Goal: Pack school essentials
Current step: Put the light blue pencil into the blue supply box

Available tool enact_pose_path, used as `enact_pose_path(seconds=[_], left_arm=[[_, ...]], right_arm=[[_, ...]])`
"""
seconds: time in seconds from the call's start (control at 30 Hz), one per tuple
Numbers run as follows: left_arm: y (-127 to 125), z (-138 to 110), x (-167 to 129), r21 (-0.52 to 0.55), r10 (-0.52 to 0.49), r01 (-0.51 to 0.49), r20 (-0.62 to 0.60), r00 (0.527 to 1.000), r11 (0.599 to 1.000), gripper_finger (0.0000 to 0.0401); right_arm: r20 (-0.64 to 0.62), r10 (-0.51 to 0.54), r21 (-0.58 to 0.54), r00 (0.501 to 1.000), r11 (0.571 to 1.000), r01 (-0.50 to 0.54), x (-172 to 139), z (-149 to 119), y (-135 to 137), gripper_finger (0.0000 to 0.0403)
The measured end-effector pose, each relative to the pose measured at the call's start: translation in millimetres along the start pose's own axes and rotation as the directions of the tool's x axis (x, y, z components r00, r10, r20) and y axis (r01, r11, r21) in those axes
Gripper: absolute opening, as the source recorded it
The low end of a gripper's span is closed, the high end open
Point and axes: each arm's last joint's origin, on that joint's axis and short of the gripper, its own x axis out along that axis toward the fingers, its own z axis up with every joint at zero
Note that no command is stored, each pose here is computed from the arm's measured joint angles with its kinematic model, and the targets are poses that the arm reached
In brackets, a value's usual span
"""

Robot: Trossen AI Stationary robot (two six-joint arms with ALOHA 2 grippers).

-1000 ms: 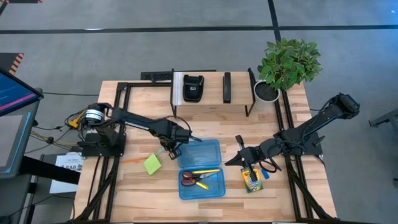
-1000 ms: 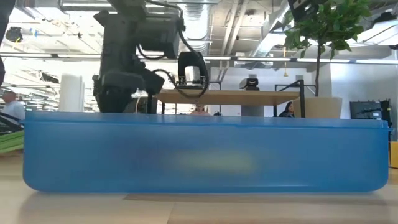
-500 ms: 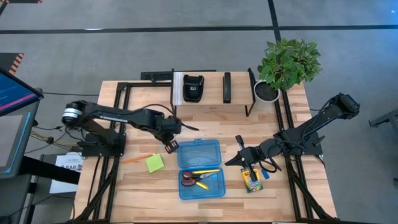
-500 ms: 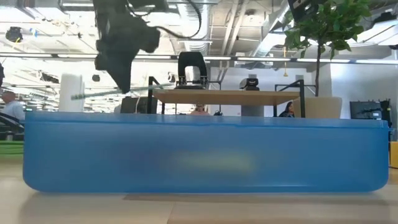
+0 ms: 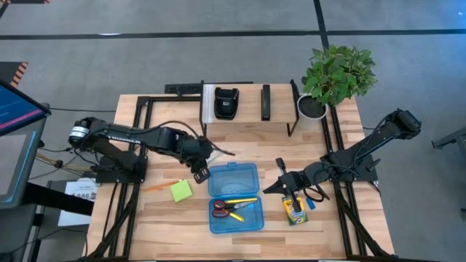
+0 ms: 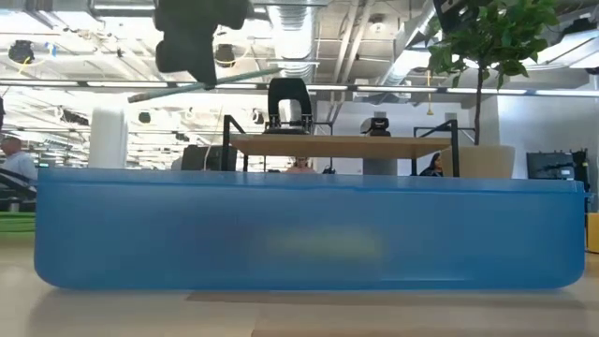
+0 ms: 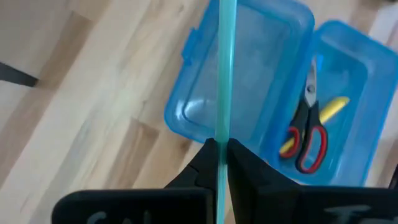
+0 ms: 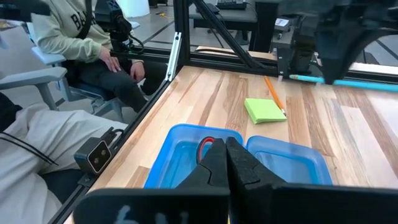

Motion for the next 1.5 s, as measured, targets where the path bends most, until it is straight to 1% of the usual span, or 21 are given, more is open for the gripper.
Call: enact_pose_path(seconds=[0.07, 0.13, 0.2, 0.27, 0.37, 0.5, 0.67, 0.8, 0.87, 1.0, 1.07, 1.23, 1.33, 1.5], left_arm=[[-11.3, -5.1, -0.3, 0.02, -0.021, 0.02, 0.013, 1.0, 1.0, 0.0], [-28.2, -8.9, 6.2, 0.048, -0.062, 0.061, 0.028, 0.998, 0.997, 0.0], [-45.9, -15.3, 16.6, 0.089, -0.101, 0.099, 0.016, 0.995, 0.991, 0.0], [-66.1, -16.6, 28.7, 0.128, -0.143, 0.142, -0.001, 0.99, 0.981, 0.0], [-94.5, -16.9, 53.2, 0.208, -0.124, 0.134, -0.064, 0.99, 0.969, 0.0], [-128.2, -8.6, 80.6, 0.31, -0.1, 0.131, -0.112, 0.989, 0.942, 0.0], [-156.6, 4.9, 106.3, 0.403, -0.078, 0.131, -0.145, 0.986, 0.906, 0.0], [-163.2, 13.6, 126.0, 0.43, -0.051, 0.131, -0.192, 0.98, 0.893, 0.0], [-162.4, 13.7, 137.5, 0.434, -0.036, 0.131, -0.22, 0.975, 0.891, 0.0], [-161.4, 12.8, 152.8, 0.428, -0.044, 0.157, -0.263, 0.964, 0.89, 0.0], [-160.9, 11.6, 156.6, 0.425, -0.035, 0.152, -0.271, 0.962, 0.892, 0.0], [-162.7, 9.4, 157.7, 0.4, -0.056, 0.177, -0.295, 0.954, 0.899, 0.0001], [-164.4, 7.7, 157.4, 0.397, -0.053, 0.171, -0.291, 0.955, 0.902, 0.0016], [-166.6, 5.2, 156.9, 0.408, -0.042, 0.159, -0.28, 0.959, 0.899, 0.0067]], right_arm=[[-0.001, -0.001, -0.001, 1.0, 1.0, 0.001, 0.0, -0.1, 0.0, 0.0], [-0.001, -0.003, -0.004, 1.0, 1.0, 0.003, 0.0, -0.1, -0.1, 0.0], [-0.001, -0.004, -0.012, 1.0, 1.0, 0.004, 0.0, -0.1, -0.1, 0.0], [0.001, -0.004, -0.016, 1.0, 1.0, 0.004, -1.1, 0.4, -0.4, 0.0], [0.028, -0.005, -0.01, 1.0, 1.0, 0.005, -7.7, 5.8, -1.3, 0.0], [0.038, -0.024, 0.01, 0.999, 1.0, 0.024, -24.2, 11.8, -3.2, 0.0], [0.036, -0.049, 0.036, 0.998, 0.998, 0.048, -46.4, 16.0, -3.1, 0.0], [0.037, -0.039, 0.041, 0.999, 0.998, 0.037, -55.6, 17.1, -0.2, 0.0], [0.042, -0.027, 0.039, 0.999, 0.999, 0.025, -57.5, 17.6, 2.3, 0.0], [0.036, -0.014, 0.032, 0.999, 0.999, 0.013, -58.4, 16.6, 5.8, 0.0], [0.029, -0.024, 0.03, 0.999, 0.999, 0.023, -57.5, 15.7, 6.3, 0.0], [0.014, -0.039, 0.027, 0.999, 0.999, 0.039, -54.8, 13.7, 5.7, 0.0], [0.013, -0.04, 0.03, 0.999, 0.999, 0.04, -54.6, 13.7, 5.4, 0.0], [0.014, -0.046, 0.033, 0.999, 0.998, 0.045, -54.4, 13.8, 4.3, 0.0]])
